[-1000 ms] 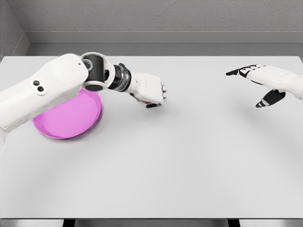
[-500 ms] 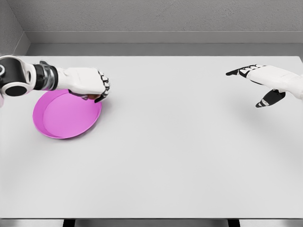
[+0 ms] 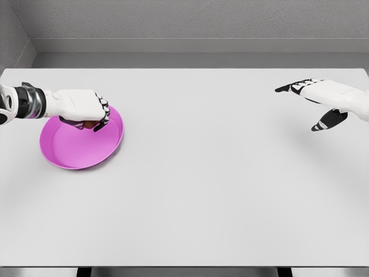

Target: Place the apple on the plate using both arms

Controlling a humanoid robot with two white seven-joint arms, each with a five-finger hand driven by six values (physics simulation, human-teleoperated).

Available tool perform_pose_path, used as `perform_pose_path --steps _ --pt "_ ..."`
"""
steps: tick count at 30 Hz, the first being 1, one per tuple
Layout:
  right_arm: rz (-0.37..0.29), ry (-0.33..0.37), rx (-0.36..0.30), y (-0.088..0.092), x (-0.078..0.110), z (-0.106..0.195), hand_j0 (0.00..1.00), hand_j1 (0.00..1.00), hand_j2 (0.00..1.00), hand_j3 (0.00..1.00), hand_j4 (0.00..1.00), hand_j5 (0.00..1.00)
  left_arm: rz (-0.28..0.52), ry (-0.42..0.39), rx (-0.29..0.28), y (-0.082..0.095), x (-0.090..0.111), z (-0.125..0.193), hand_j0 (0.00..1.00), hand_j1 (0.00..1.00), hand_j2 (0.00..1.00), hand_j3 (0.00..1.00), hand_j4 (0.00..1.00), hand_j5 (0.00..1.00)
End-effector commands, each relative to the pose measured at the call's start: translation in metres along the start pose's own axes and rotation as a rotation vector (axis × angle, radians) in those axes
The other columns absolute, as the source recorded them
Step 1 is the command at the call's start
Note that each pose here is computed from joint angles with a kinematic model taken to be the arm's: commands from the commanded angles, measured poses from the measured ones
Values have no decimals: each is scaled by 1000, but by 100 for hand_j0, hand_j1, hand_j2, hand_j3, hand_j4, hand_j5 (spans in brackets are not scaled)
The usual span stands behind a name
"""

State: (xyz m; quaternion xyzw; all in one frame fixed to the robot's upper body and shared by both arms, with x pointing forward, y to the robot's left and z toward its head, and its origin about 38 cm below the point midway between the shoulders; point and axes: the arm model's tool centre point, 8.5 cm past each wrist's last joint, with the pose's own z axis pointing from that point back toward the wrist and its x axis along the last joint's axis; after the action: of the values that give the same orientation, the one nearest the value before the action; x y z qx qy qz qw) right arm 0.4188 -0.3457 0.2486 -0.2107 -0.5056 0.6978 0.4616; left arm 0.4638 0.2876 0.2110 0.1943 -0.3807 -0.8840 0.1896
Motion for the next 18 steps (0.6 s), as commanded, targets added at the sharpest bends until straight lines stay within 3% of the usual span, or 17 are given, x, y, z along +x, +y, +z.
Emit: perform_pose_path --steps 1,2,3,4,5,13,18 --pt "-1 0 -1 0 0 0 100 100 100 100 100 100 8 3 1 -1 -1 -1 29 29 29 29 29 29" --pt "-1 0 -1 0 0 0 100 100 100 100 100 100 10 2 2 -1 -1 -1 34 34 34 34 34 34" --pt "-1 0 -1 0 0 0 100 100 100 100 100 100 10 0 -2 -3 0 -2 44 44 44 44 44 44" --pt "-1 0 -1 0 0 0 100 100 100 100 100 100 10 1 -3 -3 0 -1 80 80 80 80 80 80" --pt "-1 0 -1 0 0 0 100 100 100 100 100 100 8 1 -4 -3 0 -2 100 100 100 100 100 100" --pt "-1 0 -1 0 0 0 100 100 100 100 100 100 15 6 2 -3 -2 2 100 100 100 100 100 100" --pt "-2 0 1 0 0 0 100 100 100 100 100 100 204 -36 173 11 -8 21 100 100 100 100 100 100"
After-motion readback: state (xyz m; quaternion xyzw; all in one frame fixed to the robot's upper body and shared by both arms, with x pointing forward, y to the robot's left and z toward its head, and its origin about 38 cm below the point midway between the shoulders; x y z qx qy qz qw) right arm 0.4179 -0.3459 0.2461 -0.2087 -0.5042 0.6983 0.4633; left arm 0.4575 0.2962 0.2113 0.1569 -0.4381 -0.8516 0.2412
